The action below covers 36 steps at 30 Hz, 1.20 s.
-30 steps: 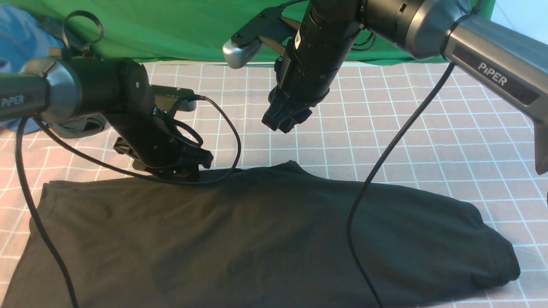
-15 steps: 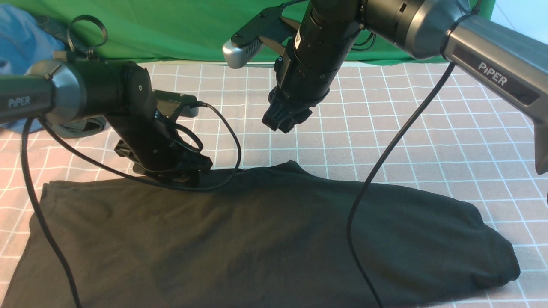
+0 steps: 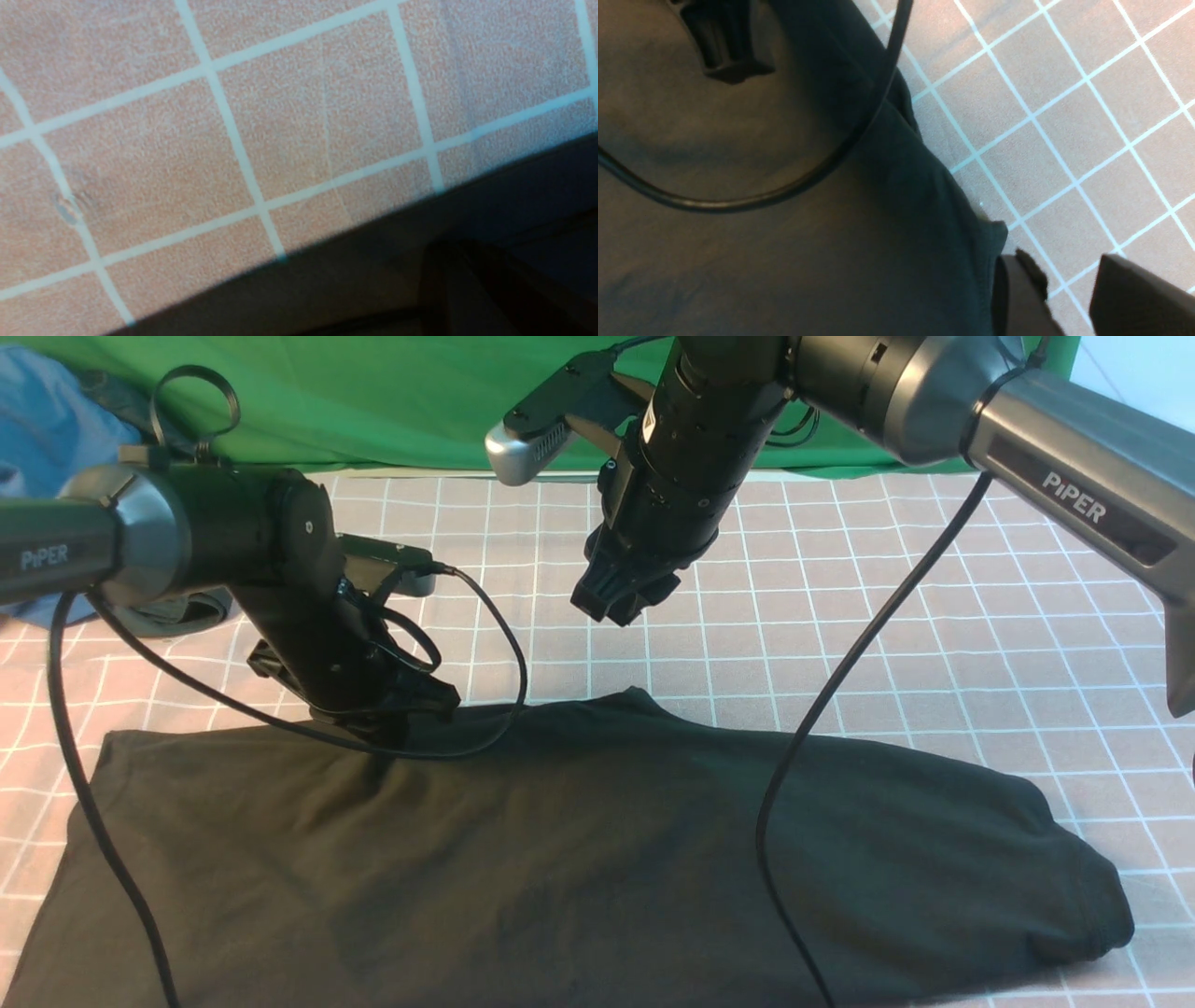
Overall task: Fold a long-sleeved shirt over a pink coffee tablecloth.
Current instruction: 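Pull the folded dark garment lengthwise by its ends to straighten it flat on the table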
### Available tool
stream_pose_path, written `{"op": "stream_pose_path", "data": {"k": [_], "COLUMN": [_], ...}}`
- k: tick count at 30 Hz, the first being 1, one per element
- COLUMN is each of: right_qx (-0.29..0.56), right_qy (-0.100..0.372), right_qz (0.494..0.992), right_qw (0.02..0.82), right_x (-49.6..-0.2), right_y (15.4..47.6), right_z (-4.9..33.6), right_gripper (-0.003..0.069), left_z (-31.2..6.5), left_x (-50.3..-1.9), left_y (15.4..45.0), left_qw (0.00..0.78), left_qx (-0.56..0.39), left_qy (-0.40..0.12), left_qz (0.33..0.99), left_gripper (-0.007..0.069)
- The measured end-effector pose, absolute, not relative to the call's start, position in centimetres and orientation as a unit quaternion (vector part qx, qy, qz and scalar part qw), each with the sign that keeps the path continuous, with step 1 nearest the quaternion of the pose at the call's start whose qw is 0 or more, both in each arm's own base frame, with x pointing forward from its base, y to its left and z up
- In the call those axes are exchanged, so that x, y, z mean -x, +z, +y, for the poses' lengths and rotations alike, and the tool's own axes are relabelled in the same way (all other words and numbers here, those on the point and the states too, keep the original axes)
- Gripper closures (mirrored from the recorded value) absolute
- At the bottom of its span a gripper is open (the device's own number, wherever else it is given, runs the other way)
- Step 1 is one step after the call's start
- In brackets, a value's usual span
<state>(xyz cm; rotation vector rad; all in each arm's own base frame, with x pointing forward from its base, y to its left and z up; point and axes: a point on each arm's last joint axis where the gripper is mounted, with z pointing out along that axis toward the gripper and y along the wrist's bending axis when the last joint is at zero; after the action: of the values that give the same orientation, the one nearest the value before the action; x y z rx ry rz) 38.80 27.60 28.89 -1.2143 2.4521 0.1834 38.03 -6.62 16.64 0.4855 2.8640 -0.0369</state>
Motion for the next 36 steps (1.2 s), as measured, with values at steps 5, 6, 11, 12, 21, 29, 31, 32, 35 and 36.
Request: {"op": "stream_pose_path", "data": {"k": [5,6,11,12,21,29,31,32,35,36], "right_qx": [0.437,0.439,0.441,0.441,0.441,0.441,0.441,0.441,0.441,0.441], "right_qy": [0.065,0.065,0.064,0.064,0.064,0.064,0.064,0.064,0.064,0.064], "right_qz": [0.874,0.873,0.872,0.872,0.872,0.872,0.872,0.872,0.872,0.872], "right_qw": [0.201,0.202,0.202,0.202,0.202,0.201,0.201,0.2,0.2,0.2], "right_x": [-38.8,-38.8,-38.9,-38.9,-38.9,-38.8,-38.8,-38.8,-38.8,-38.8], "right_y": [28.9,28.9,28.9,28.9,28.9,28.9,28.9,28.9,28.9,28.9], "right_z": [27.6,27.6,27.6,27.6,27.6,27.6,27.6,27.6,27.6,27.6], "right_gripper": [0.0389,0.0389,0.0389,0.0389,0.0389,0.0389,0.0389,0.0389,0.0389,0.0389], "left_z": [-6.5,-6.4,-6.2,-6.2,-6.1,-5.3,-4.8,-4.1,-1.4,-0.1], "left_x": [-38.0,-38.1,-38.7,-38.7,-39.4,-39.9,-39.9,-39.5,-38.6,-38.2], "left_y": [18.6,19.1,19.9,19.8,18.3,20.2,21.2,21.8,22.3,22.2], "left_qw": [0.142,0.151,0.182,0.184,0.184,0.206,0.209,0.202,0.157,0.137], "left_qx": [-0.176,-0.178,-0.182,-0.182,-0.174,-0.125,-0.109,-0.082,0.007,0.04], "left_qy": [0.002,0.008,0.026,0.027,0.036,0.074,0.093,0.108,0.133,0.135], "left_qz": [0.974,0.972,0.966,0.965,0.967,0.968,0.967,0.97,0.979,0.981], "left_gripper": [0.0595,0.0595,0.0595,0.0595,0.0593,0.0403,0.0342,0.0304,0.0256,0.0249]}}
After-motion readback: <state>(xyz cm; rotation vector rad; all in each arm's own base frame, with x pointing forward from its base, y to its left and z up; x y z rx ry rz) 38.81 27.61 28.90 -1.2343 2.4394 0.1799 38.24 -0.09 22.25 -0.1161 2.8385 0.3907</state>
